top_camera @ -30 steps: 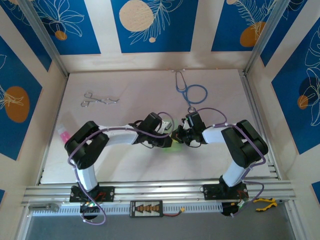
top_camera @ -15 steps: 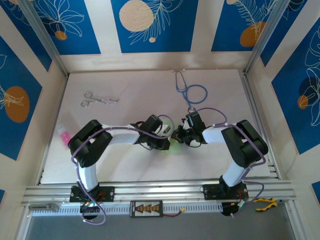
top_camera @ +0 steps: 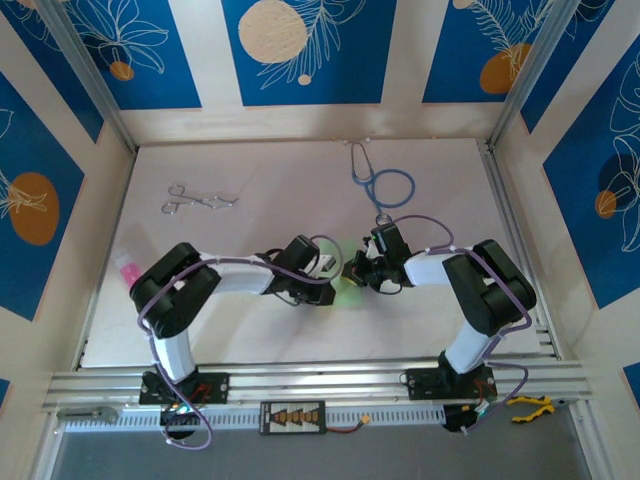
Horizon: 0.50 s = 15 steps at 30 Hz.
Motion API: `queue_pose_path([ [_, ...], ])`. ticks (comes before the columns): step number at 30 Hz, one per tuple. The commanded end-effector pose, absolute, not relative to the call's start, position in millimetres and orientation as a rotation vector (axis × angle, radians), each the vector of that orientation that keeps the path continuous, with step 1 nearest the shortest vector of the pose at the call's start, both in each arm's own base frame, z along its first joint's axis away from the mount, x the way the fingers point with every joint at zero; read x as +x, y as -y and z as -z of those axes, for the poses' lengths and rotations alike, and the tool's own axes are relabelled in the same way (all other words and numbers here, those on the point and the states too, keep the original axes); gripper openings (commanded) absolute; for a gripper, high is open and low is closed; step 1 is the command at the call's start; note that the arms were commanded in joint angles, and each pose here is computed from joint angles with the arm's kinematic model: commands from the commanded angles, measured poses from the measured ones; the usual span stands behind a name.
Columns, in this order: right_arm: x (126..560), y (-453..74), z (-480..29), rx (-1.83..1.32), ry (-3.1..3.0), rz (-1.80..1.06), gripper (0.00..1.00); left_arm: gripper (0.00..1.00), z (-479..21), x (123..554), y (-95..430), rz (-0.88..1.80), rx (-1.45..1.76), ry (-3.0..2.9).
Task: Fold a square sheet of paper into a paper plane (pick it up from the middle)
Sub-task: Fold the triangle a second time at the center of the table.
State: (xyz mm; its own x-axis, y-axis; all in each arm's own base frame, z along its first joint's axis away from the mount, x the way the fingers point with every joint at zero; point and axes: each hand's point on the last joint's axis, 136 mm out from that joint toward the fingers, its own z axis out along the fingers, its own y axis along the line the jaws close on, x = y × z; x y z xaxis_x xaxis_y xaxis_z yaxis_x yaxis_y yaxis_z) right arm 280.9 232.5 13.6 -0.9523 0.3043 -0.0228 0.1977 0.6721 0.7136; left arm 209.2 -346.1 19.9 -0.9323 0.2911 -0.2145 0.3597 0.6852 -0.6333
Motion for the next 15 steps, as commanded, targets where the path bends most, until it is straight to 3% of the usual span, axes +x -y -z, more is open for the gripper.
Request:
queue_pose_path([
  [1, 257.9, -210.5, 19.5, 0.515, -2.888, -0.981, 0.0, 0.1, -14.6, 183.5, 333.1, 1.109, 0.528, -2.889],
  [8, 258.0, -211.3, 20.8, 0.516, -2.894, -0.983, 0.0, 0.1, -16.1, 170.5, 318.3, 1.084, 0.534, -2.916],
  [15, 259.5, -214.3, 17.4, 0.504, -2.891, -0.996, 0.0, 0.09, -64.6, 203.2, 337.0, 1.131, 0.529, -2.724],
])
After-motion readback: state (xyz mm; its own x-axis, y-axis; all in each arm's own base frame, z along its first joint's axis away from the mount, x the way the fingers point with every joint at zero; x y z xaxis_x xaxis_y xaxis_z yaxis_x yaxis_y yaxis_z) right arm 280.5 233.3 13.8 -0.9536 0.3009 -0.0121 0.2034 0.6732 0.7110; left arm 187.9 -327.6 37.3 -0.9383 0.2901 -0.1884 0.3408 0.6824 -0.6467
